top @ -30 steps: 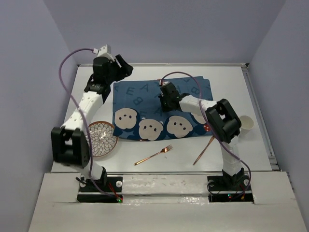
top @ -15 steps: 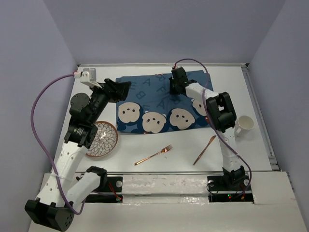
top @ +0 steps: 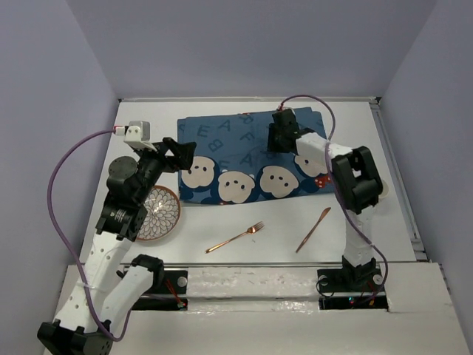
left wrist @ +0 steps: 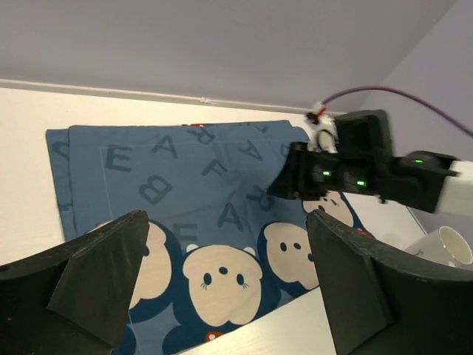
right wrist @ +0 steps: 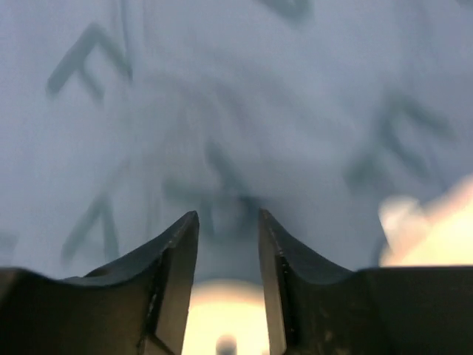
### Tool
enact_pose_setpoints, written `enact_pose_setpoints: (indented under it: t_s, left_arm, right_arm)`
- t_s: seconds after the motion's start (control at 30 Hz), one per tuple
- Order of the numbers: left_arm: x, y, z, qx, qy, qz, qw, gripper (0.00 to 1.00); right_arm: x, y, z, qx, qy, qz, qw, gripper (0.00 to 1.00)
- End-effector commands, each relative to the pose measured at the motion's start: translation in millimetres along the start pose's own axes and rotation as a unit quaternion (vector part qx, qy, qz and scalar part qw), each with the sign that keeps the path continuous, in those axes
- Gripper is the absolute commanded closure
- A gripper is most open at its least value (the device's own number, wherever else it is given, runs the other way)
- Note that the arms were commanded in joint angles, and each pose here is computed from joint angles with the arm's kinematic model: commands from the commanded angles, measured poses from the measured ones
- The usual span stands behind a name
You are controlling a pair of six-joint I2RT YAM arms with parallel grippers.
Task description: Set the dinner table for one person
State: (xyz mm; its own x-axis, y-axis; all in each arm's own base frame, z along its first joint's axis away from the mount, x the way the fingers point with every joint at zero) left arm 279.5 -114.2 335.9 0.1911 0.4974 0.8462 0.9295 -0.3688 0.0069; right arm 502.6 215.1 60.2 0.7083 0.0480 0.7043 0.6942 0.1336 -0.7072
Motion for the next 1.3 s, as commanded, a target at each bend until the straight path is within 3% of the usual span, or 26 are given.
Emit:
enact_pose_setpoints:
  t_s: [0.0,0.1,0.17,0.27,0.37,0.5,0.93,1.17,1.27]
  left_arm:
    - [-7,-6,11,0.010,0.022,-0.008,1.000,0.01]
    - [-4,-8,9,0.005,0.026,-0.012,1.000,0.01]
    - [-2,-10,7,0.002,0.025,-0.017,1.000,0.01]
    - [-1,-12,7,0.000,0.025,-0.021,0.999,0.01]
    - [-2,-11,6,-0.002,0.028,-0.019,0.999,0.01]
    - [-2,-11,7,-0.002,0.028,-0.019,0.999,0.01]
    - [0,-13,7,-0.003,0.027,-0.024,0.999,0.01]
    - [-2,-11,8,-0.006,0.024,-0.018,1.000,0.01]
    - [-3,-11,8,-0.007,0.023,-0.016,1.000,0.01]
  right_arm:
    - [2,-61,-9,0.022,0.052,-0.071,0.996,0.56]
    - [-16,-73,3,0.061,0.051,-0.084,0.993,0.65]
    - [-35,-84,26,0.115,0.026,-0.082,0.990,0.81]
    - [-47,-92,64,0.170,-0.019,-0.076,0.982,0.83]
    - [-55,-107,131,0.232,-0.068,-0.075,0.967,0.85]
    - [-55,-105,180,0.275,-0.069,-0.068,0.957,0.89]
    - [-49,-20,206,0.195,0.006,-0.057,0.979,0.89]
    - [-24,-1,209,0.148,0.060,-0.075,0.984,0.91]
    - [-11,-7,218,0.168,0.063,-0.086,0.980,0.90]
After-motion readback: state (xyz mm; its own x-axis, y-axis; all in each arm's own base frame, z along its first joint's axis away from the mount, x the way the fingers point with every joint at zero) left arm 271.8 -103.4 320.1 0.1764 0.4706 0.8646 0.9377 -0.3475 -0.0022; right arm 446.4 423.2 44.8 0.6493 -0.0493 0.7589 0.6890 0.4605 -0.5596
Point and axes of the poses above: each gripper's point midway between its finger pads, its own y axis out along the fingers, its own z axis along the line the jaws close on, x = y × z, the point moved 1 cm from there along -y, back along the fingers, and after that the axes turned 9 degrees about -y, right-handed, at the moved point
